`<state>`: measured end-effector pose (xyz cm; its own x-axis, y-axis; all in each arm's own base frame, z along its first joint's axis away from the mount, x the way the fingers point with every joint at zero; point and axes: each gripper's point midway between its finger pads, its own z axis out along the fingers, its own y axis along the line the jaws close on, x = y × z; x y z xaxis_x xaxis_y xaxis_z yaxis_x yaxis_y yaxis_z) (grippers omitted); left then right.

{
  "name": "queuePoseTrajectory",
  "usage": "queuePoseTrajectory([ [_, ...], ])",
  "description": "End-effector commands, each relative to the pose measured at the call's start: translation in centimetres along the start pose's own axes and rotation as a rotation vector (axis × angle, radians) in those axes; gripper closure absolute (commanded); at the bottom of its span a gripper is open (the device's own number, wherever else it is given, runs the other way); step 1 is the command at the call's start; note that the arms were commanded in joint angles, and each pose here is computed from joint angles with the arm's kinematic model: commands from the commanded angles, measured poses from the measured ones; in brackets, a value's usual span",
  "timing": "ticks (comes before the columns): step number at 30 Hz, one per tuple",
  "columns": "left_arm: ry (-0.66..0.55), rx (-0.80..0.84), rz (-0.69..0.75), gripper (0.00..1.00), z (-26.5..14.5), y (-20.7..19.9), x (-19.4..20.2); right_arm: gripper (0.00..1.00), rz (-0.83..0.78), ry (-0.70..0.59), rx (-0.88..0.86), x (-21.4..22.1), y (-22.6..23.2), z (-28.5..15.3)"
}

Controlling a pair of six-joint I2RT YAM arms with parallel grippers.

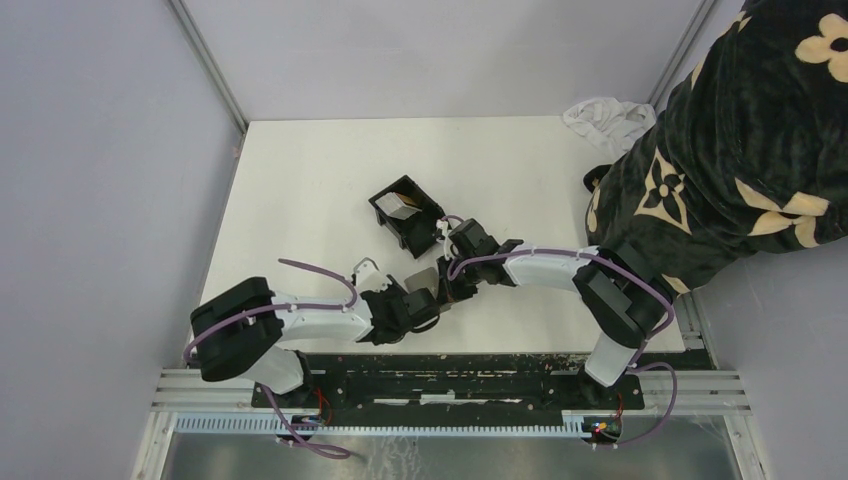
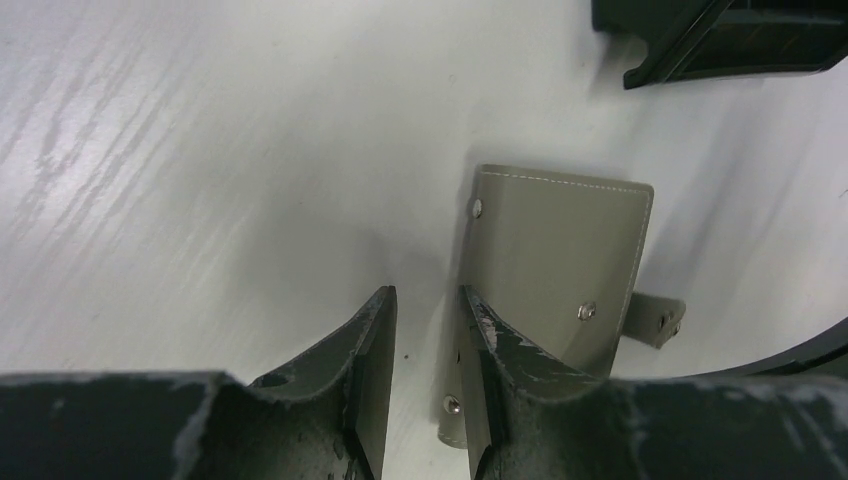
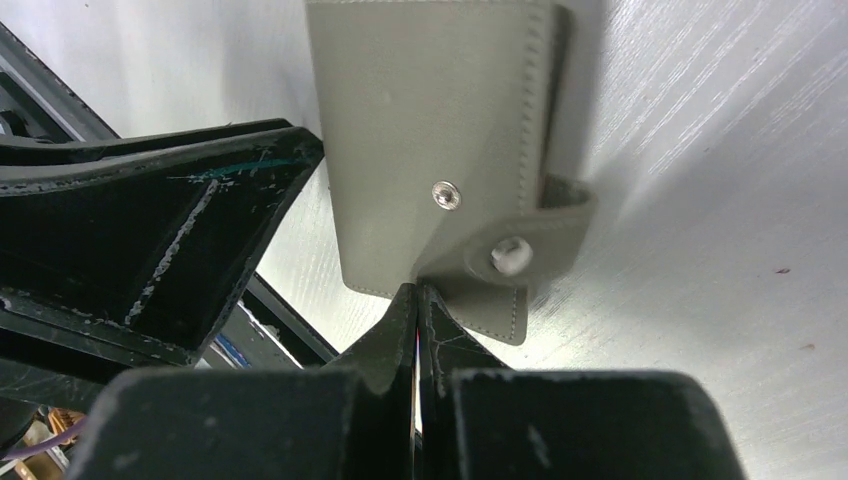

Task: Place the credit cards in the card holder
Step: Close the card holder at the center of the board.

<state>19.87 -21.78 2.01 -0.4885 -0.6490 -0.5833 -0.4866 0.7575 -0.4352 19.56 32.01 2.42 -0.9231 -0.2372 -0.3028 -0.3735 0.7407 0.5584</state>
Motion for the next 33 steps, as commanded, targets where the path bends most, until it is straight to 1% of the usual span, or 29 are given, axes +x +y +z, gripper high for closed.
queuePoseTrajectory([
  [1, 0.004, 0.009, 0.004, 0.63, 0.9, -1.1, 0.4, 0.99, -0.026, 0.024, 0.054, -0.1, -0.9, 0.4],
  [10, -0.003, -0.005, 0.032, 0.62, 2.4, -2.3, -0.2, 0.99, -0.026, -0.001, 0.073, -2.2, -1.1, 0.9],
  [16, 0.002, -0.008, 0.058, 0.62, 2.4, -3.0, -0.4, 0.99, -0.043, -0.026, 0.086, -3.6, -1.0, 0.3],
  [18, 0.001, -0.011, 0.059, 0.62, 2.2, -2.8, -0.6, 0.95, -0.061, -0.04, 0.097, -4.1, -0.7, -0.4],
  [22, 0.006, -0.002, 0.043, 0.62, 1.9, -2.4, -0.8, 0.8, -0.097, -0.06, 0.111, -5.2, 0.1, -2.1],
  [25, 0.015, 0.008, 0.039, 0.62, 1.6, -2.5, -0.8, 0.72, -0.116, -0.074, 0.117, -5.8, 0.7, -3.2],
  [29, 0.029, 0.03, 0.041, 0.63, 1.4, -2.7, -0.7, 0.67, -0.128, -0.089, 0.135, -6.3, 1.0, -4.3],
  [33, 0.038, 0.036, 0.038, 0.63, 1.2, -2.4, -0.7, 0.65, -0.137, -0.098, 0.173, -6.7, 0.9, -5.1],
])
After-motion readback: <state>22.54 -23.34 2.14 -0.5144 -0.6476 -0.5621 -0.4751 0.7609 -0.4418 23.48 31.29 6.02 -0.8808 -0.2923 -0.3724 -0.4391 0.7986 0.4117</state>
